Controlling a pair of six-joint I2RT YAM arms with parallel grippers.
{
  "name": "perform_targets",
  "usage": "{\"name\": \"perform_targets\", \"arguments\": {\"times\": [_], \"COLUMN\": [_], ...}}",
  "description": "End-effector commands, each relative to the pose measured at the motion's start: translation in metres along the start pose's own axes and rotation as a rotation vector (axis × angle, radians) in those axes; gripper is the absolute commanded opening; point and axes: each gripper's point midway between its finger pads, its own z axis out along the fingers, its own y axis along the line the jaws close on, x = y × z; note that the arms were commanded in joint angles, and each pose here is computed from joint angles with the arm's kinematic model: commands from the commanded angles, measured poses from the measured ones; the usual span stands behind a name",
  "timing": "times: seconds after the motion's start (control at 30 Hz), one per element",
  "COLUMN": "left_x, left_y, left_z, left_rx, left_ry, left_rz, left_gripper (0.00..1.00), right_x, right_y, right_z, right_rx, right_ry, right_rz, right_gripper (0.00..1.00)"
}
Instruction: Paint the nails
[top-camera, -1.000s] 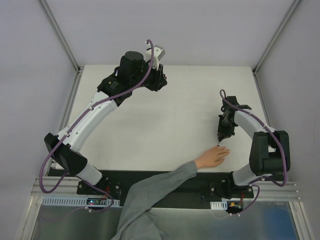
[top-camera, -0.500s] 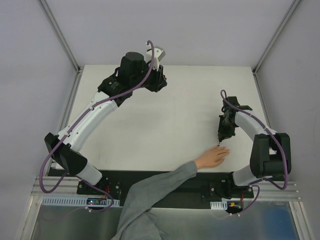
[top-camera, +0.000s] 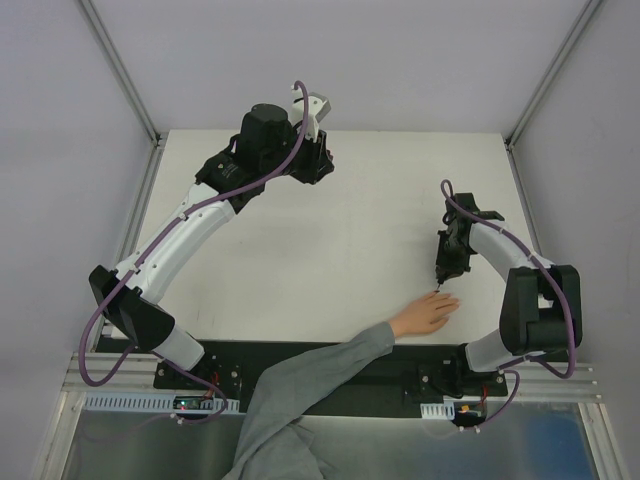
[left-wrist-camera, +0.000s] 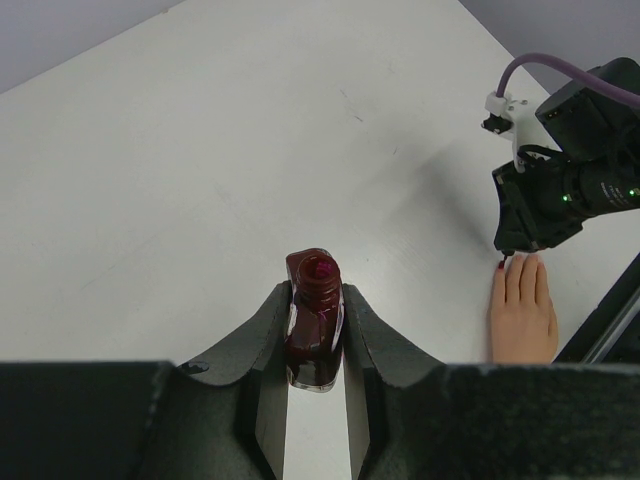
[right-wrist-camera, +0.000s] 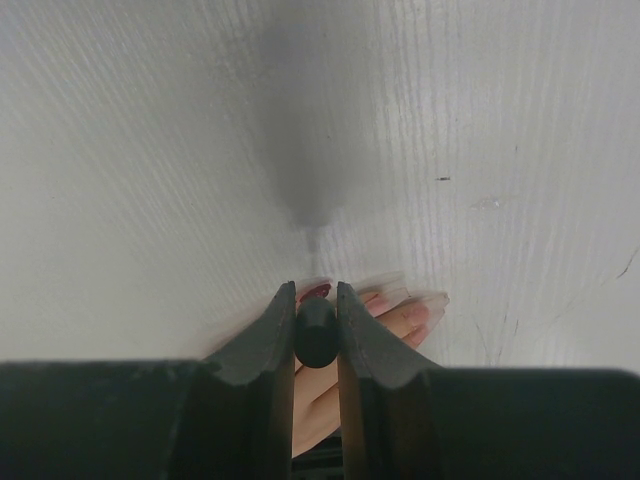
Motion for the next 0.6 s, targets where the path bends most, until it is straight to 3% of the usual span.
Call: {"name": "perform_targets", "arguments": {"times": [0.0,0.57], "left_x": [-0.0206,-0.0207], "left_y": [-0.0076,-0.0085], "left_z": [-0.0171,-0.0180], "left_rx": [0.009,0.010], "left_ry": [-0.072,-0.073], "left_rz": [0.032,0.033], "left_gripper": [0.00,0.00], "right_x": [0.0076,0.0019], "right_y": [-0.0015,0.0001], "right_z": [0.0036,0.0075], "right_rx": [0.015,0.017], "right_ry": [0.029,0.022], "right_rz": [0.002,0.001], "right_gripper": [0.00,0.00]}}
